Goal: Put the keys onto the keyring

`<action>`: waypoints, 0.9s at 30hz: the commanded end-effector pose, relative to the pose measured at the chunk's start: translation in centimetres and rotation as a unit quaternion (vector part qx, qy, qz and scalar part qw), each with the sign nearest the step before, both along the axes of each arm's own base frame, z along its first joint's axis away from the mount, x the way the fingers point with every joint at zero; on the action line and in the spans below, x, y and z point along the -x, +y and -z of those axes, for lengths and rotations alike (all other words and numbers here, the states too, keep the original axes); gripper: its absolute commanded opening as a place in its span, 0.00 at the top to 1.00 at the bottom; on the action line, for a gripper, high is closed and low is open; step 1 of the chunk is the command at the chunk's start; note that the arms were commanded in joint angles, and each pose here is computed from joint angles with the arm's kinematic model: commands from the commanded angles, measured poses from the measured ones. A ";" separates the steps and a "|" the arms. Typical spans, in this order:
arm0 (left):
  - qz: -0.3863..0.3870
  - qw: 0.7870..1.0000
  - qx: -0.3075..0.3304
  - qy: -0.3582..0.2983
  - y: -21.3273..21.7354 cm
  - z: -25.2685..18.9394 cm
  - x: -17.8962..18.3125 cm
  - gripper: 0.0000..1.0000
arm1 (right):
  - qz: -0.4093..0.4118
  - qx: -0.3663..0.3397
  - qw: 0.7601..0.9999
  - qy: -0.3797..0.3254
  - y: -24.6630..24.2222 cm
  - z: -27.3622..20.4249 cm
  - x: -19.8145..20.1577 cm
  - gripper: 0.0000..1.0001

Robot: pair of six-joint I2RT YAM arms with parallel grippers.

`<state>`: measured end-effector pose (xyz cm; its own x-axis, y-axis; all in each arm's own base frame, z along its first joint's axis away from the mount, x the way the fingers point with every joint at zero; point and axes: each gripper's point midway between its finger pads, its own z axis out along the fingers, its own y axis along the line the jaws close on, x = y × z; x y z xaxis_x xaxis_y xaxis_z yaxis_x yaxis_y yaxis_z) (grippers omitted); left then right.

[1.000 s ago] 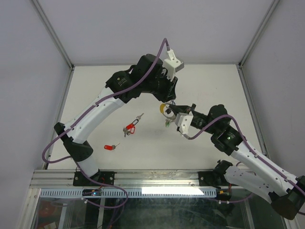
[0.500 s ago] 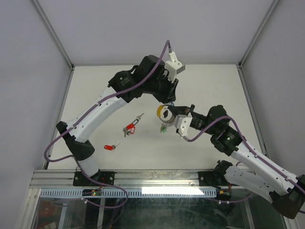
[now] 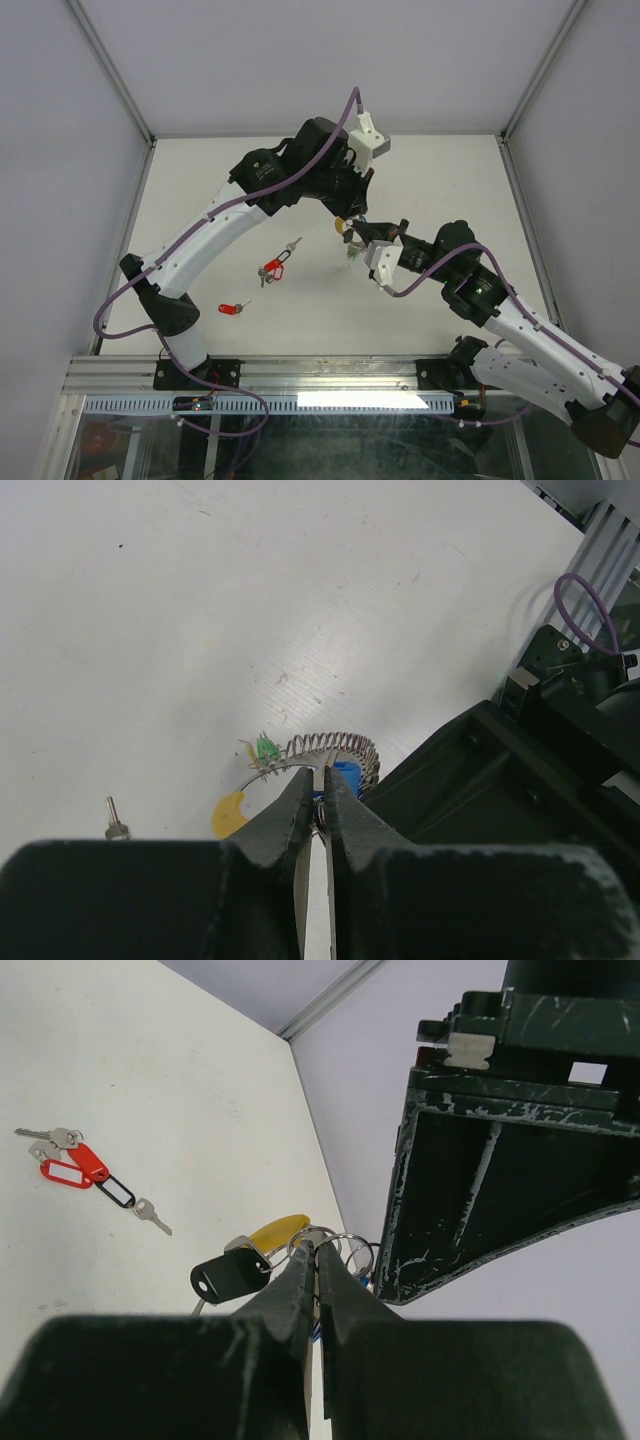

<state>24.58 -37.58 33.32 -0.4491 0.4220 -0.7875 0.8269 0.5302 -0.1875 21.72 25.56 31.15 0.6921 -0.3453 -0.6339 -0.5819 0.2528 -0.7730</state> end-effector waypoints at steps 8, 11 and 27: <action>0.004 0.999 0.022 -0.028 -0.3 -2.5 0.1 1.00 | 0.000 -0.046 0.997 -0.056 -0.1 -4.8 0.3 1.00; 0.006 0.999 0.023 -0.026 -0.5 -2.5 0.1 1.00 | -0.001 -0.046 0.997 -0.057 0.0 -4.9 0.3 1.00; 0.017 1.000 0.018 -0.016 -1.3 -1.6 0.1 1.00 | -0.024 -0.058 0.996 -0.070 0.7 -5.7 1.2 1.00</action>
